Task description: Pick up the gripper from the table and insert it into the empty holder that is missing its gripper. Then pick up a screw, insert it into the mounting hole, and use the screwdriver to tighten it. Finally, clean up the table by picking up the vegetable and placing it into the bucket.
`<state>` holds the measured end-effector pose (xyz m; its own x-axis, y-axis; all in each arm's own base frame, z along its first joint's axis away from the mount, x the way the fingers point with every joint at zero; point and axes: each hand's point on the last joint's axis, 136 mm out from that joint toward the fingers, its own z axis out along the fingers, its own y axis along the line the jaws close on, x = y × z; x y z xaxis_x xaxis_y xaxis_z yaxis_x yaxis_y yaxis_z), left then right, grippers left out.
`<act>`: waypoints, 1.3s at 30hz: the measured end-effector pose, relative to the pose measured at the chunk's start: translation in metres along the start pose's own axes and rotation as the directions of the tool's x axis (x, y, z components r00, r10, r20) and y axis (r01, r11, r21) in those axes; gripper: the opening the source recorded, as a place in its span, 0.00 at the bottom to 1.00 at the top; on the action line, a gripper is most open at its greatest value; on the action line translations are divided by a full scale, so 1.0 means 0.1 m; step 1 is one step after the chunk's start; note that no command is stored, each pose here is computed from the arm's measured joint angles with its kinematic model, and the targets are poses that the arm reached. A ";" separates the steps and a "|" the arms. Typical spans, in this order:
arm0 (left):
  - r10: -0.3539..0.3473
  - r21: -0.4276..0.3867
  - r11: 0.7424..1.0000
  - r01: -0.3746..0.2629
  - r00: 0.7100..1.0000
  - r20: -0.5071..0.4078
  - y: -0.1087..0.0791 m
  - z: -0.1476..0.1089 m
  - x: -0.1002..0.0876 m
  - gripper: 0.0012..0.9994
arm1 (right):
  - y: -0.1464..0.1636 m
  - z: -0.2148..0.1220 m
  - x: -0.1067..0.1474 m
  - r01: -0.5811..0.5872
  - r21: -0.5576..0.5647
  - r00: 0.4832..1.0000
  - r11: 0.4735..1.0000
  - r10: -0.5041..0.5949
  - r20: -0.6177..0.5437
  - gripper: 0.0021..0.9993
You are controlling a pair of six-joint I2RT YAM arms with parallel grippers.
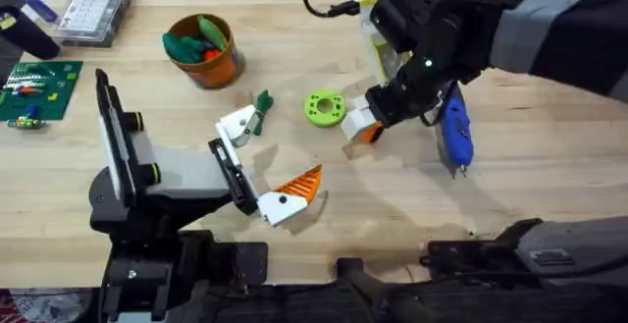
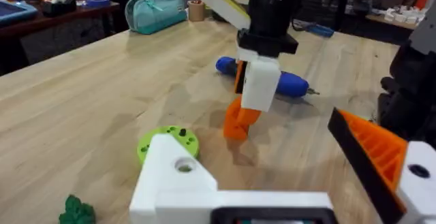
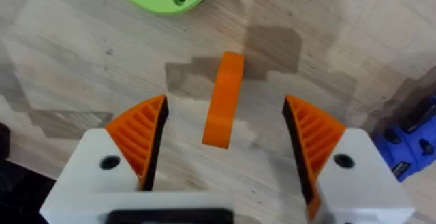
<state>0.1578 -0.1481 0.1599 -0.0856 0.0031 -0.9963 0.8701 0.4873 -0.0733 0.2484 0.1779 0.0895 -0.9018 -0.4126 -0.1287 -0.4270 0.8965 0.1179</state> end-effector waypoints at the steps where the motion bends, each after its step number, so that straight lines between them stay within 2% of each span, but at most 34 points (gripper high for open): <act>1: 0.000 0.000 1.000 0.000 1.000 0.000 0.00 0.00 0.00 0.99 | 0.00 0.00 0.00 0.000 0.000 1.000 1.000 0.000 -0.001 0.96; 6: 0.000 0.000 1.000 0.000 1.000 0.000 0.00 0.00 0.00 0.99 | -0.02 0.12 0.03 -0.008 0.006 0.999 1.000 0.008 -0.042 0.82; 9: 0.000 0.000 1.000 0.000 1.000 0.000 0.00 0.00 0.00 0.99 | -0.03 0.22 0.06 -0.014 0.012 0.997 1.000 0.015 -0.079 0.64; 11: 0.000 0.000 1.000 0.000 1.000 0.000 0.00 0.00 0.00 0.99 | -0.02 0.25 0.07 -0.013 0.014 0.996 1.000 0.014 -0.092 0.47; 14: 0.000 0.000 1.000 0.000 1.000 0.000 0.00 0.00 0.00 0.99 | 0.00 0.26 0.08 -0.010 0.013 0.995 1.000 0.011 -0.096 0.05; 15: 0.000 0.000 1.000 0.000 1.000 0.000 0.00 0.00 0.00 0.99 | 0.01 0.26 0.09 -0.008 0.013 0.995 1.000 0.009 -0.097 0.02; 33: 0.000 0.000 1.000 0.000 1.000 0.000 0.00 0.00 0.00 0.99 | 0.04 0.25 0.10 -0.005 0.003 0.995 1.000 0.006 -0.101 0.02; 39: 0.000 0.000 1.000 0.000 1.000 0.000 0.00 0.00 0.00 0.99 | 0.07 0.06 0.17 -0.007 -0.008 0.994 1.000 0.006 -0.108 0.02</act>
<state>0.1578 -0.1481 0.1599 -0.0856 0.0031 -0.9963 0.8701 0.4873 -0.0733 0.2308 0.1779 0.0822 -0.9064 -0.4219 -0.0213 -0.4210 0.8981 0.1272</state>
